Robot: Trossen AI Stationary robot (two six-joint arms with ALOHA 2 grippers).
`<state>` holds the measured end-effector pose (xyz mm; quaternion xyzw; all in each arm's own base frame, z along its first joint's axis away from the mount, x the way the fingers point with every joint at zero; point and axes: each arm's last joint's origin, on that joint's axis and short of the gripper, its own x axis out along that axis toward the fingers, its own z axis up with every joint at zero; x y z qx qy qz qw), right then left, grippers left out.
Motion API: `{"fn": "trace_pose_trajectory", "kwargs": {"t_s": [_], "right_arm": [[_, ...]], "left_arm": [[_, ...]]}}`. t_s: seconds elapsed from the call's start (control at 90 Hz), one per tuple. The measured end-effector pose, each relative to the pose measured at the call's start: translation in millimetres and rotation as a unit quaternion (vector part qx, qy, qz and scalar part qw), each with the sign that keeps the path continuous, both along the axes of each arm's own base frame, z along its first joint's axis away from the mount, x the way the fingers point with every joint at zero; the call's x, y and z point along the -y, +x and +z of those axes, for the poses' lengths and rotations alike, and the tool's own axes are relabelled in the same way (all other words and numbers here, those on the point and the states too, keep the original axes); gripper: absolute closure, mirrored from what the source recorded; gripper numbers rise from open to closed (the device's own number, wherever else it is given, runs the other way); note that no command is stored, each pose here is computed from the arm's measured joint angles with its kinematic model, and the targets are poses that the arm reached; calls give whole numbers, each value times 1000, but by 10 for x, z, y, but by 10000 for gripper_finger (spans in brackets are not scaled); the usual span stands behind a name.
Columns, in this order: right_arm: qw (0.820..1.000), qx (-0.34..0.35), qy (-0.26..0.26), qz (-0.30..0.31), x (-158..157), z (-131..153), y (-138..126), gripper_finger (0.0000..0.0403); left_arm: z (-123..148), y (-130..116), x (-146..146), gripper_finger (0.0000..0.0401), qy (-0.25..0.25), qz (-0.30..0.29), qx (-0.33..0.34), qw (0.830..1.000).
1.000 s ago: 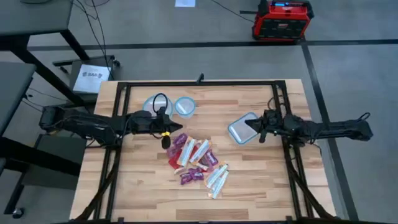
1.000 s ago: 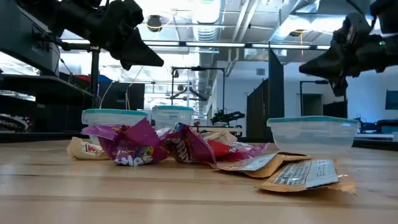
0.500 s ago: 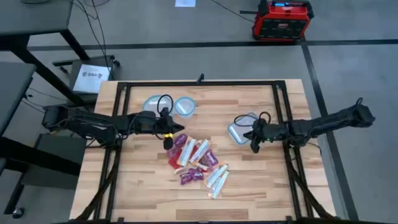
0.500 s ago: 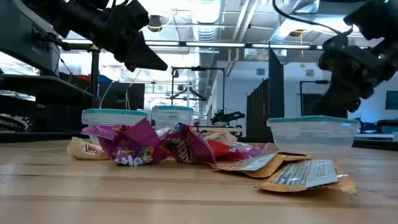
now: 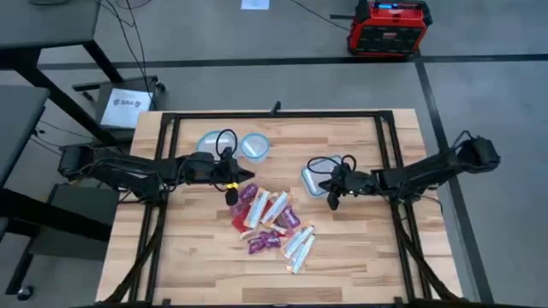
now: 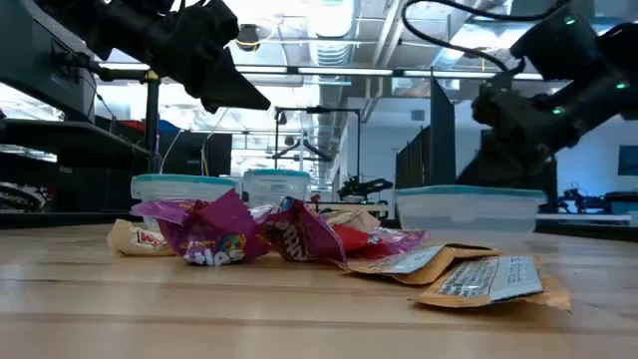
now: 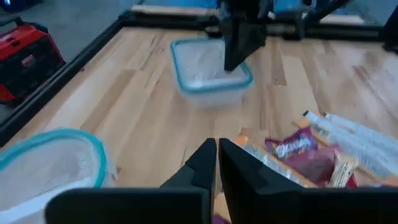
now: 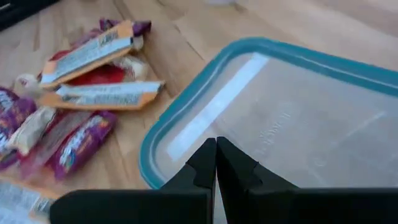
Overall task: Sort candy
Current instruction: Open the rectangular transparent bin
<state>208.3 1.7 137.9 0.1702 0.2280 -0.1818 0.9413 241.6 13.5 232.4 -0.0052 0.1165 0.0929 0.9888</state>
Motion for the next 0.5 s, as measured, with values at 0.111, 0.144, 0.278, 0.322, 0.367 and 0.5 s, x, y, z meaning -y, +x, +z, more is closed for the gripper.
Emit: {"fn": "trace_pose_trajectory", "kwargs": {"t_s": [0.111, 0.144, 0.278, 0.322, 0.367, 0.5], "right_arm": [[998, 30, -43, 29, 46, 180, 265, 403], [998, 23, -51, 37, 57, 212, 318, 403], [995, -5, -85, 59, 53, 438, 417, 403], [994, -18, -90, 65, 41, 507, 384, 403], [993, -34, -89, 63, 42, 548, 320, 403], [994, -71, -85, 20, 27, 653, 63, 403]], "left_arm": [[5, 78, 8, 395, -6, -17, 34, 999], [-5, 114, 8, 395, -10, -19, 45, 999], [-49, 378, 12, 395, -20, -39, 40, 998], [-51, 500, 16, 395, -21, -43, 29, 998], [-58, 623, 17, 395, -21, -45, 13, 999], [-32, 992, 6, 395, 8, -53, -34, 998]]}}
